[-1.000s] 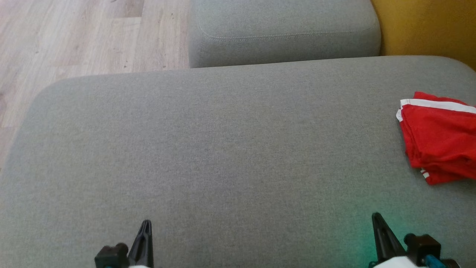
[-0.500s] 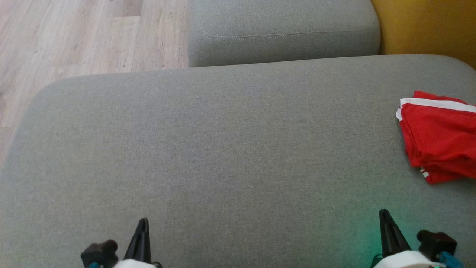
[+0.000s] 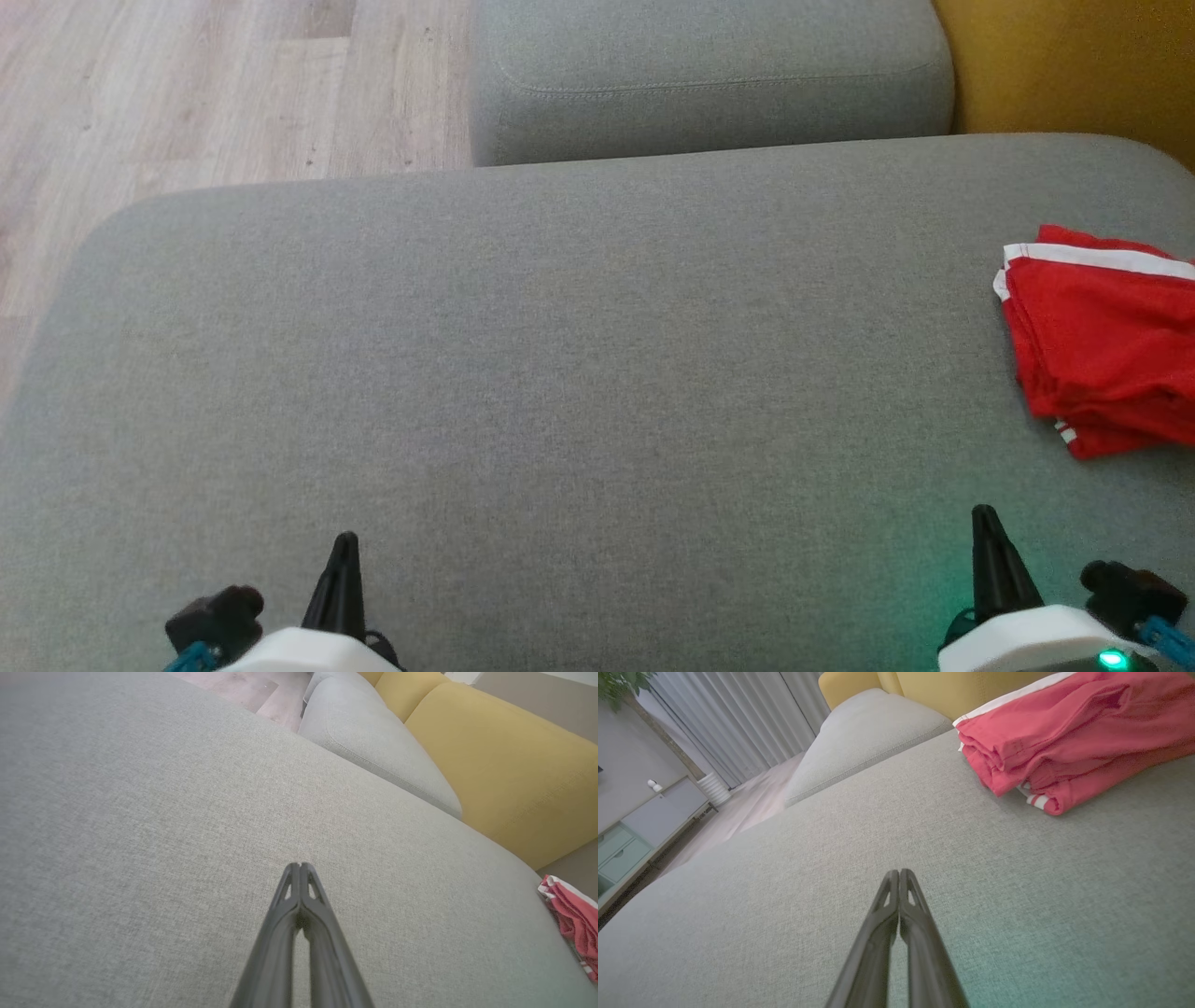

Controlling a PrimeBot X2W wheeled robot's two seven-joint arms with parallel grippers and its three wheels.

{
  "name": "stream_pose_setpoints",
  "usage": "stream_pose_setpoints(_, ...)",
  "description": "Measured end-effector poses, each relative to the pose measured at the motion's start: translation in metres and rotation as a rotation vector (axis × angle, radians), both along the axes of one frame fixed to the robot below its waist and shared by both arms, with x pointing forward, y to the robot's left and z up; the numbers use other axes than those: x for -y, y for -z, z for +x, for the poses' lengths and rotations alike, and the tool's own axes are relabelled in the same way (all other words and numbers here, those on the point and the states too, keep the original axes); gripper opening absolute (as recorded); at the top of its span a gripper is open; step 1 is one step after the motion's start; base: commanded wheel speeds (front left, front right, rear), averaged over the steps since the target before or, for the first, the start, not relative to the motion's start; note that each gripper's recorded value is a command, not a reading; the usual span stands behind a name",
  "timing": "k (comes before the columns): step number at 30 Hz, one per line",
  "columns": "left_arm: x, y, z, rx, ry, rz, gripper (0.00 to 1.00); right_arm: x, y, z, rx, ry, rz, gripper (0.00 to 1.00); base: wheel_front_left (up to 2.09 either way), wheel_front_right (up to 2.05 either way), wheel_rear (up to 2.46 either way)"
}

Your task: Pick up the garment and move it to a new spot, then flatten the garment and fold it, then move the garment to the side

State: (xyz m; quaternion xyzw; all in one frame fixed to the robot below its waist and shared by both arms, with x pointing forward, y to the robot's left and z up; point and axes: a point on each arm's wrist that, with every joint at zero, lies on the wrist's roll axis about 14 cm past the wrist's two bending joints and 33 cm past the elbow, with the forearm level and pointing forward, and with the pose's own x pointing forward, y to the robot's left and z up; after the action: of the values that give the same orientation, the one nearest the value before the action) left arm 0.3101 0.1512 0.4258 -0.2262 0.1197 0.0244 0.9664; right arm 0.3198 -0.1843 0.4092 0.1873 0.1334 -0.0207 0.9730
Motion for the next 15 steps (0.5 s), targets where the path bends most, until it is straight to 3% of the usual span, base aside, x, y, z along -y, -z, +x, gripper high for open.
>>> stream_pose_setpoints(15,-0.0064,0.0005,0.0060,-0.021,-0.046,-0.172,0.00,0.0058,-0.0074,0.0085,0.011,0.075,0.173,0.00,0.00,0.00,0.00)
